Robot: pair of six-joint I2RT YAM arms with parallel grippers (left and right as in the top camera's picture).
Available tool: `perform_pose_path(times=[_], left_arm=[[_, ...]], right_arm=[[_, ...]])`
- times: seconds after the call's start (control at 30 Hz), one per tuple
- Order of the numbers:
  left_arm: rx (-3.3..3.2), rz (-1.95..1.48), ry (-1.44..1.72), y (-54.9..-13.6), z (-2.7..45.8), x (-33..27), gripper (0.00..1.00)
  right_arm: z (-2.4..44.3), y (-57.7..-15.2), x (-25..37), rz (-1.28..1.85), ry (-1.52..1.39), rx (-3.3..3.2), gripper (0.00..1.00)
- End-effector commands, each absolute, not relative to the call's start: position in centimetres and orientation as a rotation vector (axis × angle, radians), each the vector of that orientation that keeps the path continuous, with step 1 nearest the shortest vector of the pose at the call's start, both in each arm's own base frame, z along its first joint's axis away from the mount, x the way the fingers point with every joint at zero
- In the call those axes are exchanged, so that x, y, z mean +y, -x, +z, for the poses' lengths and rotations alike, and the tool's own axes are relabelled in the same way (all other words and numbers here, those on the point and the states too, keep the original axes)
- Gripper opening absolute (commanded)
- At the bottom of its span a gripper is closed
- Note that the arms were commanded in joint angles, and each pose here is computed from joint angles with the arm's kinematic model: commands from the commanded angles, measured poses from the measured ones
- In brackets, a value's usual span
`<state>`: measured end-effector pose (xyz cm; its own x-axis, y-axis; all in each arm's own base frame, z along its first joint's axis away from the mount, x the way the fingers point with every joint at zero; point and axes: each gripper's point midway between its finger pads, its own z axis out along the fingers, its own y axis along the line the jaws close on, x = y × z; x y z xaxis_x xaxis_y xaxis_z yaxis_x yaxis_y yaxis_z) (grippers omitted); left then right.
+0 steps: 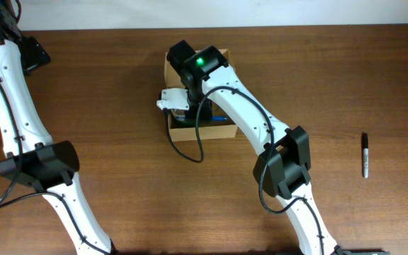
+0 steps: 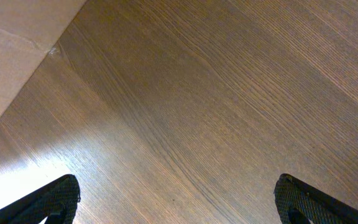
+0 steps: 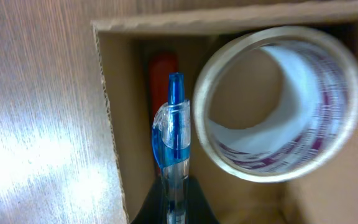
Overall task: Pack container
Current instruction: 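Carry the blue pen with the right gripper into the box, then release the blue pen and withdraw the right gripper to the right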
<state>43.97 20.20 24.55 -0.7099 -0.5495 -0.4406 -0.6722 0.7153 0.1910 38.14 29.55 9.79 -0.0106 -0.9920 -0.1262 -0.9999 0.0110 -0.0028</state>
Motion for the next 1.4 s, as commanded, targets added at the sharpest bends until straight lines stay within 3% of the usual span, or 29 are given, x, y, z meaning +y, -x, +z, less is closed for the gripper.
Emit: perform_pose_path(times=[0.0,0.27,0.3,0.37,0.4,0.43,0.7,0.83,0.97,1.2,1.37], left_arm=[[2.534,0.477,0.968,-43.4,25.9,20.3,1.0],[2.534,0.477,0.968,-43.4,25.9,20.3,1.0],[2.534,0.477,0.968,-43.4,25.9,20.3,1.0],[2.534,0.477,0.968,-43.4,25.9,20.3,1.0],[2.534,0.477,0.968,-43.4,25.9,20.3,1.0],[2.534,0.477,0.968,-43.4,25.9,20.3,1.0],[2.534,0.477,0.968,-43.4,25.9,20.3,1.0],[2.534,0.477,0.968,-43.4,25.9,20.3,1.0],[2.534,0.477,0.968,-43.4,25.9,20.3,1.0],[2.534,0.477,0.968,-43.4,25.9,20.3,1.0],[2.534,0.477,0.968,-43.4,25.9,20.3,1.0]], right_arm=[[7.6,-36.7,29.7,0.19,2.218,2.179,0.04],[6.5,-35.6,29.6,0.202,2.26,2.198,0.04],[6.5,-35.6,29.6,0.199,2.259,2.195,0.09],[6.5,-35.7,29.7,0.195,2.256,2.192,0.34],[6.5,-35.8,29.7,0.194,2.252,2.195,0.68],[6.5,-35.8,29.7,0.194,2.241,2.203,0.81],[9.3,-36.8,30.0,0.141,2.128,2.208,0.76],[15.8,-39.3,28.3,-0.099,1.893,2.206,0.74],[24.1,-39.7,25.2,-0.132,1.66,2.154,0.76],[36.1,-40.3,11.0,-0.208,0.99,2.175,0.8],[35.5,-38.0,-1.5,-0.293,0.523,2.257,0.89]])
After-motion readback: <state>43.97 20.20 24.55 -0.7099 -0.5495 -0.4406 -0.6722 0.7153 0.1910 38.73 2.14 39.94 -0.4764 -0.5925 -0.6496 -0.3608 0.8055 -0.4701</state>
